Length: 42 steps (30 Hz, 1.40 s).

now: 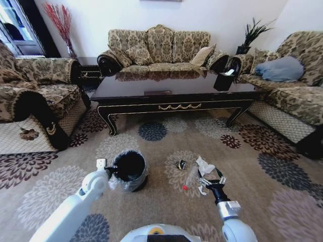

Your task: Move to the front of the table and pick up the trash from the floor, then place it into the trash bin.

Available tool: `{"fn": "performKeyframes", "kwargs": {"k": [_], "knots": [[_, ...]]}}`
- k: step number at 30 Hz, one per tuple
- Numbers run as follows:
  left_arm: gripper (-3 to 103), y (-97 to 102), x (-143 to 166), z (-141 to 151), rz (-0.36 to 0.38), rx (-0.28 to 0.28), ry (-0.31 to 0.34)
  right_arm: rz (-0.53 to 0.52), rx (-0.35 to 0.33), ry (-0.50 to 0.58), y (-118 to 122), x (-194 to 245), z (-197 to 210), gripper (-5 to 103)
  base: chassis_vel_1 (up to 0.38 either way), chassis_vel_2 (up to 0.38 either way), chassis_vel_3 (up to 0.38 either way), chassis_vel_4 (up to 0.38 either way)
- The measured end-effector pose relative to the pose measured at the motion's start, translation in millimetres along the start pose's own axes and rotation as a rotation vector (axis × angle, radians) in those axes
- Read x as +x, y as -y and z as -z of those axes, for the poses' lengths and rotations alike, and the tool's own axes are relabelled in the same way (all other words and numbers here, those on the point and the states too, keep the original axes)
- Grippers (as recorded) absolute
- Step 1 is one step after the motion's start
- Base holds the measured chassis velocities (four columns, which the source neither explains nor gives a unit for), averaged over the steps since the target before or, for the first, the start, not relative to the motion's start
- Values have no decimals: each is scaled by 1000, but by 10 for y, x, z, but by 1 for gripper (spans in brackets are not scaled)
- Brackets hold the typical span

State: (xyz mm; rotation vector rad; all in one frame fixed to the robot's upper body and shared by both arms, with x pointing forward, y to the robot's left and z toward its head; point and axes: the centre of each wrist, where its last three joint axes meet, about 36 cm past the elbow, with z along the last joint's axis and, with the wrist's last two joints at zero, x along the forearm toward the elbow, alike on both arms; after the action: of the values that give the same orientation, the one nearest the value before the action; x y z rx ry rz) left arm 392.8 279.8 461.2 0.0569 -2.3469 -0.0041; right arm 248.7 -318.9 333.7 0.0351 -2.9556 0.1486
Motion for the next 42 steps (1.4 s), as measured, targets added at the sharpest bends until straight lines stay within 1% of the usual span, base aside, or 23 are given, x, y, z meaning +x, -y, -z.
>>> {"fn": "performKeyframes", "kwargs": {"k": [4, 5, 8, 9, 10, 12, 14, 16, 17, 19, 24, 33, 37, 42], "knots": [[3, 28, 103, 21, -46, -3, 3, 9, -16, -75, 192, -101, -191, 100, 0, 0, 0, 0], [3, 28, 103, 21, -46, -3, 3, 9, -16, -75, 192, -101, -191, 100, 0, 0, 0, 0], [3, 103, 154, 4, -86, -5, -4, 26, 12, -130, 395, -199, -373, 100, 0, 0, 0, 0], [3, 116, 158, -3, -91, -7, -6, 31, 19, -143, 445, -217, -428, 100, 0, 0, 0, 0], [3, 116, 158, -3, -91, -7, -6, 31, 19, -143, 445, -217, -428, 100, 0, 0, 0, 0], [3, 138, 158, -28, -96, -11, -12, 41, 27, -182, 582, -255, -612, 100, 0, 0, 0, 0], [3, 144, 155, -49, -96, -14, -17, 41, 30, -205, 671, -272, -769, 100, 0, 0, 0, 0], [3, 144, 154, -54, -96, -14, -18, 38, 31, -212, 696, -281, -821, 100, 0, 0, 0, 0], [3, 148, 152, -72, -95, -15, -22, 22, 27, -235, 741, -300, -982, 100, 0, 0, 0, 0], [3, 157, 153, -92, -94, -16, -25, 14, 18, -256, 746, -317, -1124, 100, 0, 0, 0, 0], [3, 180, 192, -93, -101, -15, -23, 23, 12, -281, 750, -339, -1301, 100, 0, 0, 0, 0], [3, 220, 199, -127, -110, -24, -36, 31, 15, -304, 736, -341, -1459, 100, 0, 0, 0, 0], [3, 248, 194, -149, -115, -24, -41, 46, 24, -324, 651, -321, -1587, 100, 0, 0, 0, 0], [3, 246, 189, -153, -112, -25, -43, 56, 18, -342, 525, -342, -1705, 100, 0, 0, 0, 0]]}}
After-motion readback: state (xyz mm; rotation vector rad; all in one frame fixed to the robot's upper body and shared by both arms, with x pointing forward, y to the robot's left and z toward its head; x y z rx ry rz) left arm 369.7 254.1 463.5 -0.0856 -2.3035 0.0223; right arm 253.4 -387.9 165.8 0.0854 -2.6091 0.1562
